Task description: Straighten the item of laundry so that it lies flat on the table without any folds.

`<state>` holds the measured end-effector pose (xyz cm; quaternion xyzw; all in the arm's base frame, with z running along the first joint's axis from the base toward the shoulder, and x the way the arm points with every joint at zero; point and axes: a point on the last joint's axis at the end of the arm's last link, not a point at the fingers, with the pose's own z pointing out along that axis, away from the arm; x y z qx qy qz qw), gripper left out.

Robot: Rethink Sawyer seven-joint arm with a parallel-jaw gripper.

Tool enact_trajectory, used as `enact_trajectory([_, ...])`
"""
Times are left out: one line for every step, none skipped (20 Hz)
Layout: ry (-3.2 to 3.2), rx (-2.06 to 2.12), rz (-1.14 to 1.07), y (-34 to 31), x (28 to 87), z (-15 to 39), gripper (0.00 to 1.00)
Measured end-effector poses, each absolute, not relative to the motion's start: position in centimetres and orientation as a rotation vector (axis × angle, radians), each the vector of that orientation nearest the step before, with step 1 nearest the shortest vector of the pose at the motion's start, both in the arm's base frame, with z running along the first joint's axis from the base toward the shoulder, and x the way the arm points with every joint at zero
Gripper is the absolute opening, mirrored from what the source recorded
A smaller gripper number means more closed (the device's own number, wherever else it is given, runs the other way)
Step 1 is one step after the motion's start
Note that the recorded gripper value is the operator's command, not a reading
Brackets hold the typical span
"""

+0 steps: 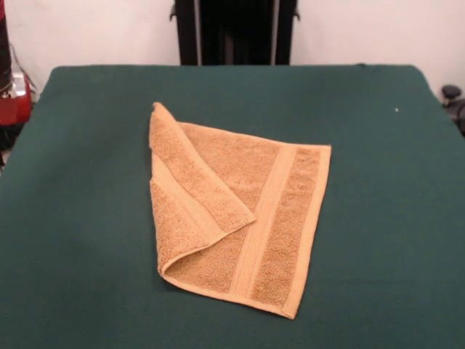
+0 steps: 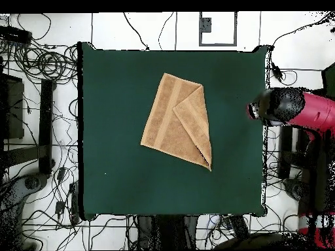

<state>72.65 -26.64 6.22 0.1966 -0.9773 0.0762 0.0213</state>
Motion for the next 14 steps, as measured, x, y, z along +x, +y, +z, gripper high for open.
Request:
enact_trajectory([-3.028,0.605,0.234,-26.6,72.6,6.1,0.00])
enact_trajectory([-3.026,0.601,0.231,-26.7,72.5,6.1,0.00])
enact_trajectory([-3.025,0.597,0.228,-26.7,72.4,6.0,0.00])
enact_trajectory([-3.021,0.589,0.226,-26.7,72.3,5.8,0.00])
enact_trajectory([-3.020,0.585,0.225,-26.7,72.2,5.8,0.00])
enact_trajectory([-3.018,0.582,0.224,-26.6,72.2,5.7,0.00])
enact_trajectory([-3.016,0.579,0.223,-26.6,72.1,5.6,0.00])
enact_trajectory([-3.015,0.578,0.222,-26.5,72.1,5.6,0.00])
enact_trajectory([-3.012,0.577,0.223,-26.4,72.1,5.6,0.00])
enact_trajectory([-3.010,0.577,0.225,-26.2,72.1,5.6,0.00])
enact_trajectory([-3.008,0.576,0.226,-26.0,72.1,5.6,0.00])
enact_trajectory([-3.006,0.577,0.228,-25.9,72.2,5.6,0.00])
enact_trajectory([-3.005,0.578,0.230,-25.7,72.3,5.6,0.00])
enact_trajectory([-3.003,0.579,0.233,-25.5,72.3,5.7,0.00])
